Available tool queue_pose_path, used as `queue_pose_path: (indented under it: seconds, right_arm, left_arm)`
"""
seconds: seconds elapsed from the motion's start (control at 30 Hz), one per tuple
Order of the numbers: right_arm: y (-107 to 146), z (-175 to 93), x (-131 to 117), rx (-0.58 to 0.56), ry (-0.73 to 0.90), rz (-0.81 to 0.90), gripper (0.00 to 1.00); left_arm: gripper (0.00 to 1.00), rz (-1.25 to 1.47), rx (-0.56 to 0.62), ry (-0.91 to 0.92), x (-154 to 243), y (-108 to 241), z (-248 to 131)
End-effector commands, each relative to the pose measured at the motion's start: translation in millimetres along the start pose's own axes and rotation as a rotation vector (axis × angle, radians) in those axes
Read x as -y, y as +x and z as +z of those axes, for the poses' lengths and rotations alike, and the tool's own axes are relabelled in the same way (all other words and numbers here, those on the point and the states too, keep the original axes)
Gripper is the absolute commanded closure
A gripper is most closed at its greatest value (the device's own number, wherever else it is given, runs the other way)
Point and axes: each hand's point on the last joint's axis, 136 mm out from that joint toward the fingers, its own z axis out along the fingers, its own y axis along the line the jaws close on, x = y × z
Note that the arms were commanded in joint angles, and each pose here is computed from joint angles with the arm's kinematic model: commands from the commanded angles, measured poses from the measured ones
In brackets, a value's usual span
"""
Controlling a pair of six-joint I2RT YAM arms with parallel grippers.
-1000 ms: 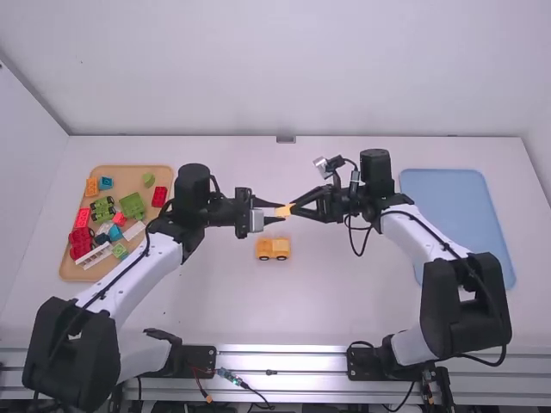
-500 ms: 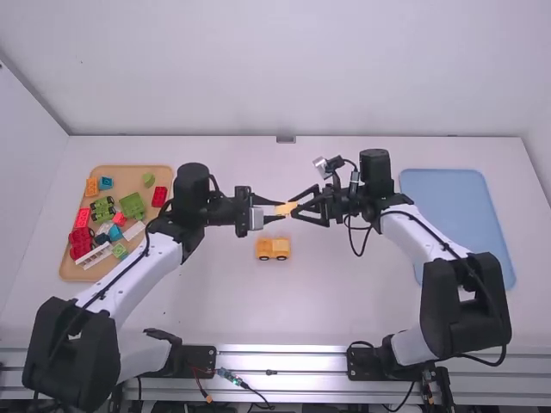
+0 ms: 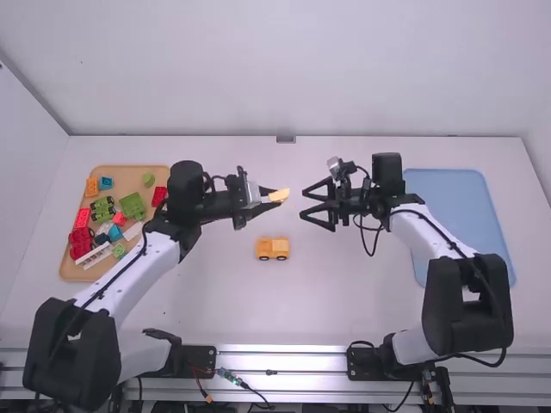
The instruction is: Assemble lego blocks to make yellow taxi
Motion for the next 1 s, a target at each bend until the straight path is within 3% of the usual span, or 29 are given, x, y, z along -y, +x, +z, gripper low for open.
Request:
queue_pose_path:
  seconds: [0.0, 0.17, 0.47, 0.7, 0.8, 0.97]
  right_arm:
    - [-4.1, -5.8, 8.8, -0.04, 0.107, -0.271, 0.01]
    - [-6.7, -2.3, -4.6, -0.09, 0.133, -0.472, 0.01]
    - [-17.0, 21.2, -24.0, -0.222, 0.211, -0.875, 0.01]
    - [-33.5, 19.4, -22.1, -0.216, 0.273, -0.981, 0.01]
    - [-38.5, 16.7, -28.4, -0.176, 0.236, -1.014, 0.01]
    - [-39.5, 15.7, -38.0, -0.143, 0.177, -1.079, 0.01]
  left_arm:
    - [0.81, -0.195, 0.019, -0.011, -15.1, -12.0, -9.9]
    - [0.84, -0.489, 0.01, -0.031, -32.8, -24.7, -23.2]
    - [0.91, -0.766, -0.036, 0.182, -20.3, -35.1, -17.3]
    - [0.88, -0.897, 0.061, 0.462, -12.7, -38.6, -19.5]
    - [0.96, -0.991, 0.045, 0.477, -15.9, -19.2, -13.8]
    - [0.98, -1.069, 0.023, 0.488, -15.1, -5.4, -7.8]
